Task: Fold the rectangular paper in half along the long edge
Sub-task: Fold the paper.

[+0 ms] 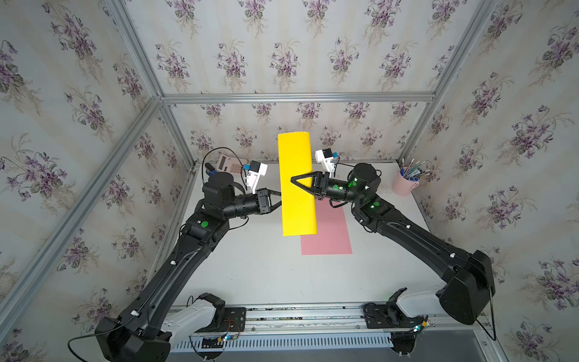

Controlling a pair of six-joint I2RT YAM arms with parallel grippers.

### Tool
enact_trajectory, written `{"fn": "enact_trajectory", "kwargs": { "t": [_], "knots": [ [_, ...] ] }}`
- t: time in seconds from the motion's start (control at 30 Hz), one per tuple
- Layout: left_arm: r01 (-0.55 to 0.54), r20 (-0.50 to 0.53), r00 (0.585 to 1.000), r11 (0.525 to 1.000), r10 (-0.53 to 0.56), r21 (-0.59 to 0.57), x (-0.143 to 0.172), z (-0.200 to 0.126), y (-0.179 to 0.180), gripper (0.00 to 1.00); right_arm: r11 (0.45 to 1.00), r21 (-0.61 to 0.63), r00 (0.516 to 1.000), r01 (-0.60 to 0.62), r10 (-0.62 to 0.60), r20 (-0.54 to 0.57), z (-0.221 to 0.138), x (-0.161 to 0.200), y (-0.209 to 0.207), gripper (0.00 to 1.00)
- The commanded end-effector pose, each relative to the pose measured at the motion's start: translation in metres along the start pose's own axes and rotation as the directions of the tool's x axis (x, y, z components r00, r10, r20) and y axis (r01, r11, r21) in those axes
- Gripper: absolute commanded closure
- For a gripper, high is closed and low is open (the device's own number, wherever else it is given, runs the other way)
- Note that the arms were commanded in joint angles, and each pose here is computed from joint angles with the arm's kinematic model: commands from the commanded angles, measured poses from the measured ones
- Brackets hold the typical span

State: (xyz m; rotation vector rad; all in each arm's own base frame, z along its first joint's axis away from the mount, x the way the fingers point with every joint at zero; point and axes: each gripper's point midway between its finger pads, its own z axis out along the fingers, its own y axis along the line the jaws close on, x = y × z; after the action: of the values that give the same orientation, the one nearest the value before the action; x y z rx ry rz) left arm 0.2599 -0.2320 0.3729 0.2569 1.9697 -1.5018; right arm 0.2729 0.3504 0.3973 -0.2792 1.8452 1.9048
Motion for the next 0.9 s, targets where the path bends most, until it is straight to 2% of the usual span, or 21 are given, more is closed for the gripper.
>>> {"fn": "enact_trajectory", "kwargs": {
  "t": [0.0, 0.3, 0.63, 0.87],
  "knots": [
    [-0.033, 0.014, 0.999, 0.999, 0.032, 0.019, -0.004, -0.001, -0.007, 1.0, 0.999, -0.026, 0.999, 0.032, -0.033, -0.006, 0.001, 0.0, 0.007, 0.66],
    [-0.032, 0.016, 0.999, 0.999, 0.032, 0.021, -0.005, -0.001, -0.008, 1.0, 0.999, -0.031, 0.999, 0.038, -0.038, -0.001, 0.0, -0.001, 0.01, 0.69],
    [-0.038, 0.018, 0.999, 0.999, 0.038, 0.001, -0.005, -0.004, -0.008, 0.81, 0.996, -0.086, 0.999, 0.038, -0.041, -0.03, -0.005, 0.001, 0.028, 0.69],
    [-0.08, 0.028, 0.996, 0.997, 0.08, -0.012, -0.013, -0.011, -0.021, 0.69, 0.994, -0.106, 0.998, 0.039, -0.043, -0.035, -0.014, 0.0, 0.042, 0.69]
  ]
}}
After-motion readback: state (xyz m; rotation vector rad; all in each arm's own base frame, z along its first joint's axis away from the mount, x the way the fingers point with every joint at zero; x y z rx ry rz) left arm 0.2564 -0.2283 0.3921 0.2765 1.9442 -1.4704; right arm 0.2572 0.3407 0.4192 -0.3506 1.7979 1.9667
